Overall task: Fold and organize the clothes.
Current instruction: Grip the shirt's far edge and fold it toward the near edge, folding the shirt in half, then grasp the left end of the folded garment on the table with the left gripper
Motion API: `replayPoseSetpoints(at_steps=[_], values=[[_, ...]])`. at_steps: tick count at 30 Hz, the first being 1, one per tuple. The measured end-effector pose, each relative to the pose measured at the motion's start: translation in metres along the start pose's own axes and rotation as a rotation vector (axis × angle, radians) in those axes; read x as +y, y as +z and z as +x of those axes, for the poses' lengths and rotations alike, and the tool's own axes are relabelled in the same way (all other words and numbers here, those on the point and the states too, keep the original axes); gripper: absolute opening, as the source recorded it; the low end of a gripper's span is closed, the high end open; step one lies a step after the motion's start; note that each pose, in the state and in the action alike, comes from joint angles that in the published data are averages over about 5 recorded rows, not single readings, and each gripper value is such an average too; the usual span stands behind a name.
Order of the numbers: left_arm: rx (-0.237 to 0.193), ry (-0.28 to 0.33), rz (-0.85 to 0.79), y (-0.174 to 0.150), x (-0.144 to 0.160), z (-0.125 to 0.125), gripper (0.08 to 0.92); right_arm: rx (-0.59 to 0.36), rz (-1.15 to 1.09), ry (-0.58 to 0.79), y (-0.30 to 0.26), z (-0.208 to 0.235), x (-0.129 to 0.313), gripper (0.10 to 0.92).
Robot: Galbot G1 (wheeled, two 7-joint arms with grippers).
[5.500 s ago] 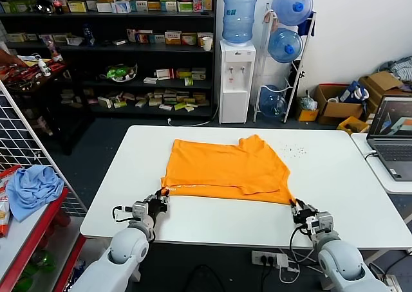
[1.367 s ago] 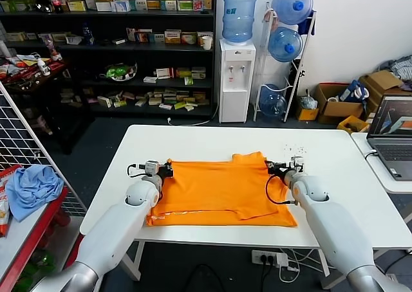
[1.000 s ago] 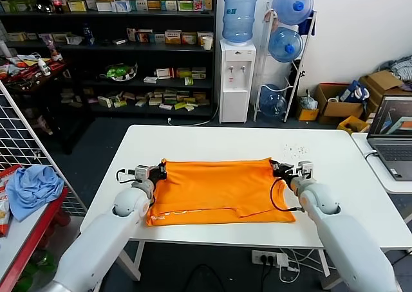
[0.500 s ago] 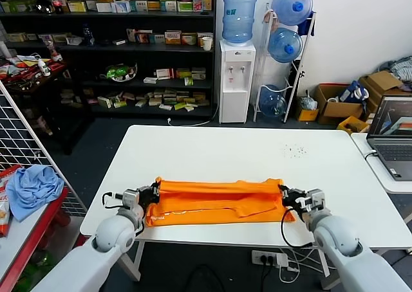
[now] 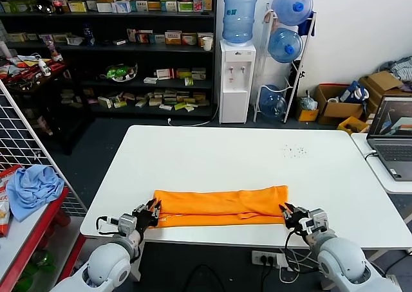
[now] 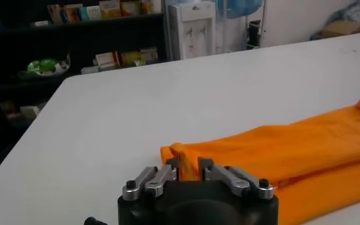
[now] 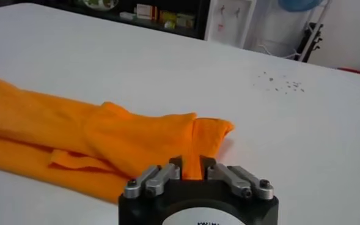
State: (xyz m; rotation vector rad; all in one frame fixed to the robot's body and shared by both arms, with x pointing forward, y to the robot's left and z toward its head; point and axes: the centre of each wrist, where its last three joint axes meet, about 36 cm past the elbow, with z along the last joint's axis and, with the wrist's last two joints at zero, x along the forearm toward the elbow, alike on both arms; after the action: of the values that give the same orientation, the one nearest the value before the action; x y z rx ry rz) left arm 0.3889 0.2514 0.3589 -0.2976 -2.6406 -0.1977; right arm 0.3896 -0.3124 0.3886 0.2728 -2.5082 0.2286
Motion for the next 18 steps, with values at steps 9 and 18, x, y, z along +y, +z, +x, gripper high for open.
replayPoseSetpoints(at_steps=[9, 18], values=[[0.024, -0.008, 0.103, -0.004, -0.002, 0.003, 0.647, 0.002, -0.006, -0.003, -0.001, 0.007, 0.005, 0.665], [0.078, -0.007, 0.21, 0.003, -0.005, -0.011, 0.736, 0.0, -0.012, -0.004, -0.001, 0.015, 0.006, 0.821]])
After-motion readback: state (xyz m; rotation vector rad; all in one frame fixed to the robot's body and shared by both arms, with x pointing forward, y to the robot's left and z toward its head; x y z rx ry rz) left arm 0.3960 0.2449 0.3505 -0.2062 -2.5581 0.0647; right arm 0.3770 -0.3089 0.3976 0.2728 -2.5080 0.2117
